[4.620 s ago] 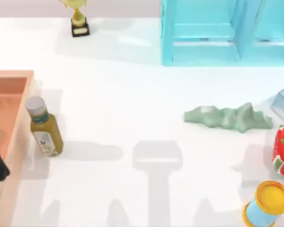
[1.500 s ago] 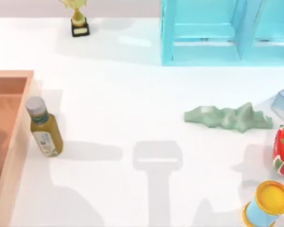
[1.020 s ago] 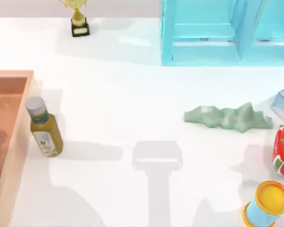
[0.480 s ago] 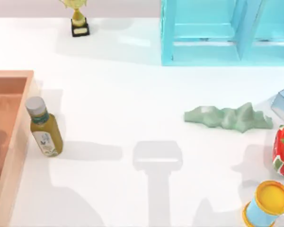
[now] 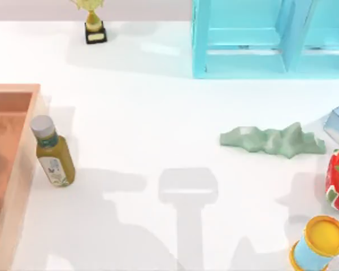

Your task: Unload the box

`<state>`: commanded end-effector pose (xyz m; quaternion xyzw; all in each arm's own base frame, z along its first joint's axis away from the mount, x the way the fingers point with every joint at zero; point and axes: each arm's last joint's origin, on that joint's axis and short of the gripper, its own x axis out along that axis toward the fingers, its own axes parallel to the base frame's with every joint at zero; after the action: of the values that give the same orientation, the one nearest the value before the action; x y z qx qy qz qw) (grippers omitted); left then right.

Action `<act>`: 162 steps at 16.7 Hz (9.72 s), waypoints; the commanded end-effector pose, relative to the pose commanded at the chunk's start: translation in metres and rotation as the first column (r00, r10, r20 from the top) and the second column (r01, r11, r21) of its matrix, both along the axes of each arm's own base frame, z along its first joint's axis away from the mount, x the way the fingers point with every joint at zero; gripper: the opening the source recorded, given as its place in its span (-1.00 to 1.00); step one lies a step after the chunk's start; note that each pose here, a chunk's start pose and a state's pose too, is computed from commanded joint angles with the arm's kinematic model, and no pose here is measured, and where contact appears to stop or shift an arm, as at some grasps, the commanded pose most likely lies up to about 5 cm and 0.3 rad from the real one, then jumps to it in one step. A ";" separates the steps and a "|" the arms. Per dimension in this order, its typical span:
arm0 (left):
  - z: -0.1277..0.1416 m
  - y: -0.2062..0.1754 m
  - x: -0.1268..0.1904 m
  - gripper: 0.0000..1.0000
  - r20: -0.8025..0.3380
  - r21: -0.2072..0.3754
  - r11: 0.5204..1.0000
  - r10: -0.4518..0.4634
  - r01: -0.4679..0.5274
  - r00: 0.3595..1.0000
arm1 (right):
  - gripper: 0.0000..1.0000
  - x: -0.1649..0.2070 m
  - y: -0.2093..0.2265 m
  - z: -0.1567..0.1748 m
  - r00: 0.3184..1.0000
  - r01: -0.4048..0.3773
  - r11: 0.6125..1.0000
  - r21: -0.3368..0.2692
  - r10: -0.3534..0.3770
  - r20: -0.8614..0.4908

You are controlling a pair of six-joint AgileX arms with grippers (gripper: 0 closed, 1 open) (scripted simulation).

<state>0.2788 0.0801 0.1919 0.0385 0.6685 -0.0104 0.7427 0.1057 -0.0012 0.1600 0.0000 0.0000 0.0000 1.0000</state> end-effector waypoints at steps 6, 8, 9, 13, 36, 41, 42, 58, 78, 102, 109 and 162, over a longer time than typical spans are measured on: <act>0.080 0.007 -0.009 -1.00 0.051 0.023 0.999 0.047 -0.048 0.998 | 1.00 0.000 0.000 0.000 1.000 0.000 1.000 0.000 0.000 0.000; 0.077 0.013 -0.014 -1.00 -0.035 -0.003 0.999 0.052 -0.052 0.998 | 1.00 0.000 0.000 0.000 1.000 0.000 1.000 0.000 0.000 0.000; 0.074 0.015 -0.016 -1.00 -0.071 -0.017 0.999 0.049 -0.050 0.996 | 1.00 0.000 0.000 0.000 1.000 0.000 1.000 0.000 0.000 0.000; 0.070 0.017 -0.017 -1.00 -0.104 -0.034 0.998 0.045 -0.048 0.994 | 1.00 0.000 0.000 0.000 1.000 0.000 1.000 0.000 0.000 0.000; -0.012 -0.309 -0.086 -1.00 -0.094 -0.055 0.998 0.022 -0.027 0.995 | 1.00 0.000 0.000 0.000 1.000 0.000 1.000 0.000 0.000 0.000; -0.020 -0.309 -0.085 -1.00 -0.104 -0.034 0.998 0.039 -0.043 0.994 | 1.00 0.000 0.000 0.000 1.000 0.000 1.000 0.000 0.000 0.000; -0.019 -0.309 -0.085 -1.00 -0.103 -0.038 0.998 0.038 -0.042 0.994 | 1.00 0.000 0.000 0.000 1.000 0.000 1.000 0.000 0.000 0.000; -0.065 -0.309 -0.085 -1.00 -0.104 -0.034 0.998 0.040 -0.043 0.994 | 1.00 0.000 0.000 0.000 1.000 0.000 1.000 0.000 0.000 0.000; -0.065 -0.309 -0.085 1.00 -0.104 -0.034 0.998 0.040 -0.043 0.994 | 1.00 0.000 0.000 0.000 1.000 0.000 1.000 0.000 0.000 0.000; 0.043 -0.296 -0.053 1.00 -0.041 -0.122 0.992 0.036 -0.041 0.999 | 1.00 0.000 0.000 0.000 1.000 0.000 1.000 0.000 0.000 0.000; 0.122 -0.184 0.047 1.00 0.175 -0.154 0.988 0.042 -0.015 0.984 | 1.00 0.000 0.000 0.000 1.000 0.000 1.000 0.000 0.000 0.000; -0.034 -0.021 0.082 -1.00 -0.106 -0.034 0.998 0.047 -0.051 0.993 | 1.00 0.000 0.000 0.000 1.000 0.000 1.000 0.000 0.000 0.000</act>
<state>0.3607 0.0591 0.1583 0.0078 0.7069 -0.0067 0.7072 0.1057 -0.0012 0.1600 0.0000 0.0000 0.0000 1.0000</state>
